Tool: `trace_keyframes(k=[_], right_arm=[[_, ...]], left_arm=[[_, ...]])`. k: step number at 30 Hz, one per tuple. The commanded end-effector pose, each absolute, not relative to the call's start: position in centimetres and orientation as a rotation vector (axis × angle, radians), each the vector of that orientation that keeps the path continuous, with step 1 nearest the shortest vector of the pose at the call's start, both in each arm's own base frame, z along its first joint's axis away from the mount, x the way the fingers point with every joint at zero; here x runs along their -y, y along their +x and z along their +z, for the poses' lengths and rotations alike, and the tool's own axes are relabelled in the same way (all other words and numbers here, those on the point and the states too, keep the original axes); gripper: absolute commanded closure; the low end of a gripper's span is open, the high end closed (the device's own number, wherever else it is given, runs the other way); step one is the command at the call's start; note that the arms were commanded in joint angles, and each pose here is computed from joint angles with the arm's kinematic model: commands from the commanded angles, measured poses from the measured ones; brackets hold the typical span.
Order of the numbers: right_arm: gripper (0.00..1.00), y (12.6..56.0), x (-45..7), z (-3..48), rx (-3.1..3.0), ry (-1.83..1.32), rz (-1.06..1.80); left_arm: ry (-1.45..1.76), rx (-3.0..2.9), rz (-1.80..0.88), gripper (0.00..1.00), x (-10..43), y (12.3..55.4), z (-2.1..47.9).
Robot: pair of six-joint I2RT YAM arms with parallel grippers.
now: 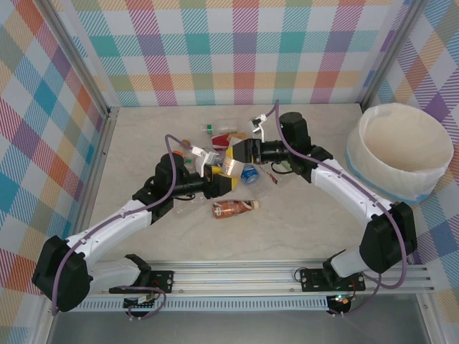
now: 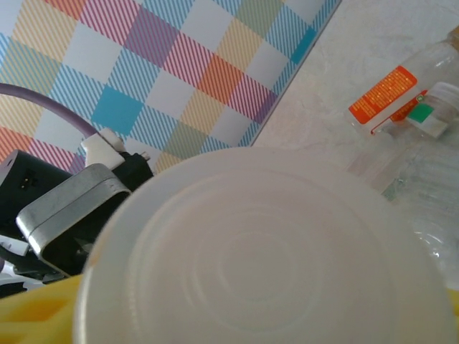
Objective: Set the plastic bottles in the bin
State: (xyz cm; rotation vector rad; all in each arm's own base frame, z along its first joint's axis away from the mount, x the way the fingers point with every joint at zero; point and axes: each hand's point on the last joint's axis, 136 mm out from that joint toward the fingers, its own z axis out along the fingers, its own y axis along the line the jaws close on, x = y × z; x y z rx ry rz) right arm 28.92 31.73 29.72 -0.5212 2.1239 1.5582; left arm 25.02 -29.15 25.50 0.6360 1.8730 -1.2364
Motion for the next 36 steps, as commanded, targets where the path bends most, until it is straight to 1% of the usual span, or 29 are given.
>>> trace_keyframes(k=[1, 3, 5, 9, 12, 13, 16, 18, 21, 23, 26, 30, 36], right_arm=[[0.4, 28.6, -31.9, 31.9, -2.063, -0.566, 1.566], [0.48, 28.8, -31.7, 31.8, -2.072, -0.542, 1.533], [0.51, 29.2, -31.3, 31.7, -2.084, -0.514, 1.487], [0.53, 30.2, -29.6, 31.9, -2.097, -0.438, 1.348], [0.53, 31.3, -26.8, 33.1, -2.087, -0.373, 1.201], [0.53, 31.6, -25.7, 33.8, -2.07, -0.352, 1.157], [0.52, 32.7, -21.2, 35.3, -2.048, -0.263, 0.911], [0.52, 33.4, -17.5, 36.4, -2.03, -0.201, 0.678], [0.51, 33.9, -12.6, 38.6, -1.96, -0.121, 0.427], [0.51, 33.9, -9.8, 40.0, -1.911, -0.076, 0.311], [0.5, 33.6, -6.6, 41.9, -1.844, -0.035, 0.19], [0.5, 33.4, -2.4, 44.0, -1.762, 0.07, 0.053], [0.5, 32.8, 2.9, 47.5, -1.61, 0.222, -0.03]], left_arm=[[0.679, -1.821, -1.249, 0.59, 30.0, 24.8, 27.1], [0.654, -1.862, -1.231, 0.5, 29.8, 25.2, 26.7], [0.604, -1.889, -1.205, 0.39, 29.4, 25.6, 26.5], [0.565, -1.88, -1.173, 0.15, 28.7, 25.8, 26.6], [0.488, -1.901, -1.092, 0.02, 27.4, 26.4, 26.2], [0.448, -1.91, -1.056, 0.0, 26.7, 26.8, 25.9], [0.246, -1.953, -0.888, 0.0, 23.6, 28.4, 24.5], [0.086, -1.986, -0.728, 0.0, 20.5, 29.4, 23.3], [-0.078, -2.03, -0.56, 0.0, 16.8, 29.6, 21.6], [-0.162, -2.039, -0.489, 0.0, 14.8, 29.4, 20.9], [-0.283, -2.046, -0.413, 0.0, 12.1, 28.9, 19.6], [-0.541, -2.054, -0.319, 0.0, 7.8, 28.1, 17.6], [-0.676, -2.033, -0.366, 0.0, 5.7, 27.5, 16.0]])
